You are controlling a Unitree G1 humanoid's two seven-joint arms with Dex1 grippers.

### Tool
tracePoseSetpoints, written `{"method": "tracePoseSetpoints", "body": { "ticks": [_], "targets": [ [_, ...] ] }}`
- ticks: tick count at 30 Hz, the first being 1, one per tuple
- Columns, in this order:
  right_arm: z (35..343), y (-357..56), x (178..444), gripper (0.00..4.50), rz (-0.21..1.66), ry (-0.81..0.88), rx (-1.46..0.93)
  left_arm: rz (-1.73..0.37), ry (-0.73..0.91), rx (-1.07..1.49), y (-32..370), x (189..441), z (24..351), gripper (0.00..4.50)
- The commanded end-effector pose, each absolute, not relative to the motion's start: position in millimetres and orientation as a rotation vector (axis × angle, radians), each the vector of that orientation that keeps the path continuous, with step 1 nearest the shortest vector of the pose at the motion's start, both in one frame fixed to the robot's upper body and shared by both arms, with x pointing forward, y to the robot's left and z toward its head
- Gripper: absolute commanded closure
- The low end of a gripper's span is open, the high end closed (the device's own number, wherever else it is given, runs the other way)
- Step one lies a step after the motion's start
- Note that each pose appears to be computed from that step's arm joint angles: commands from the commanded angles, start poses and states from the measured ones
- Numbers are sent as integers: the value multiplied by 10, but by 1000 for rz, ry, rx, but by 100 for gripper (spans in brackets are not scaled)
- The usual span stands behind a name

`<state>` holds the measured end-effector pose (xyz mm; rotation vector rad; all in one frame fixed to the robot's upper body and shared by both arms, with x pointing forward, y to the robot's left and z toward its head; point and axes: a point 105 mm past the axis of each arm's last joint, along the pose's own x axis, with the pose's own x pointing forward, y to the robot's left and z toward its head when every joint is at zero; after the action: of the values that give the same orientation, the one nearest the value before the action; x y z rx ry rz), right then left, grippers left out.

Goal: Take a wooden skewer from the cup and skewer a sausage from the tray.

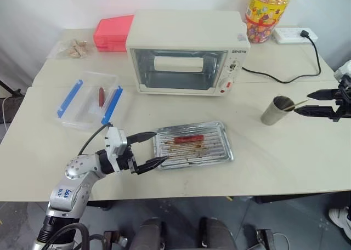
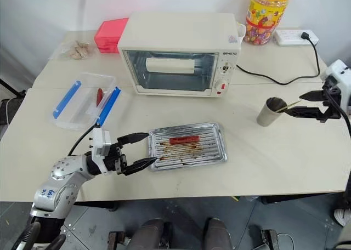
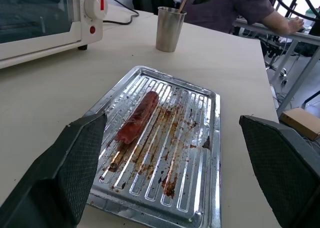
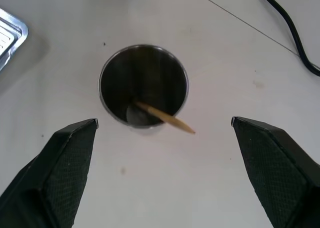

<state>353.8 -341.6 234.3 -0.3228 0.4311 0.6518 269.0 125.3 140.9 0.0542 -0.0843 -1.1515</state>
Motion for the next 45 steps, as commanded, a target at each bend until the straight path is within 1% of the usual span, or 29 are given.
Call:
{"method": "tracePoseSetpoints", "body": {
  "ticks": [1, 6, 9, 10, 11, 13, 17, 21, 28, 32, 36, 39, 42, 45],
  "targets": [
    [2449, -3377, 3531, 4, 690, 390, -319, -1159, -116, 84, 1237, 2641, 1504, 0],
    [2403, -3405, 3513, 4, 686, 427, -299, -1146, -111, 83, 1254, 2636, 1507, 0],
    [2414, -3408, 3531, 62, 676, 412, -302, -1145, -110, 80, 1246, 2633, 1506, 0],
    [2417, -3406, 3532, 92, 677, 410, -303, -1145, -109, 79, 1244, 2631, 1503, 0],
    [2416, -3405, 3530, 131, 678, 413, -304, -1145, -108, 78, 1244, 2630, 1501, 0],
    [2409, -3404, 3523, 188, 684, 421, -309, -1145, -107, 79, 1244, 2626, 1498, 0],
    [2420, -3403, 3531, 329, 681, 410, -310, -1145, -106, 80, 1249, 2628, 1500, 0],
    [2439, -3397, 3531, 448, 684, 399, -309, -1143, -107, 83, 1258, 2641, 1500, 0],
    [2531, -3394, 3473, 449, 709, 387, -274, -1142, -103, 78, 1258, 2642, 1476, 0],
    [2787, -3356, 3358, 449, 769, 347, -312, -1143, -103, 76, 1263, 2635, 1469, 0],
    [3112, -3277, 3219, 449, 799, 284, -348, -1137, -95, 82, 1330, 2624, 1450, 0],
    [3368, -3189, 3055, 449, 821, 250, -422, -1130, -85, 85, 1399, 2627, 1433, 0],
    [3530, -3058, 2936, 449, 871, 207, -428, -1123, -79, 82, 1445, 2637, 1421, 0],
    [3592, -2796, 2847, 449, 996, 167, -375, -1125, -70, 40, 1483, 2638, 1444, 0]
  ]
}}
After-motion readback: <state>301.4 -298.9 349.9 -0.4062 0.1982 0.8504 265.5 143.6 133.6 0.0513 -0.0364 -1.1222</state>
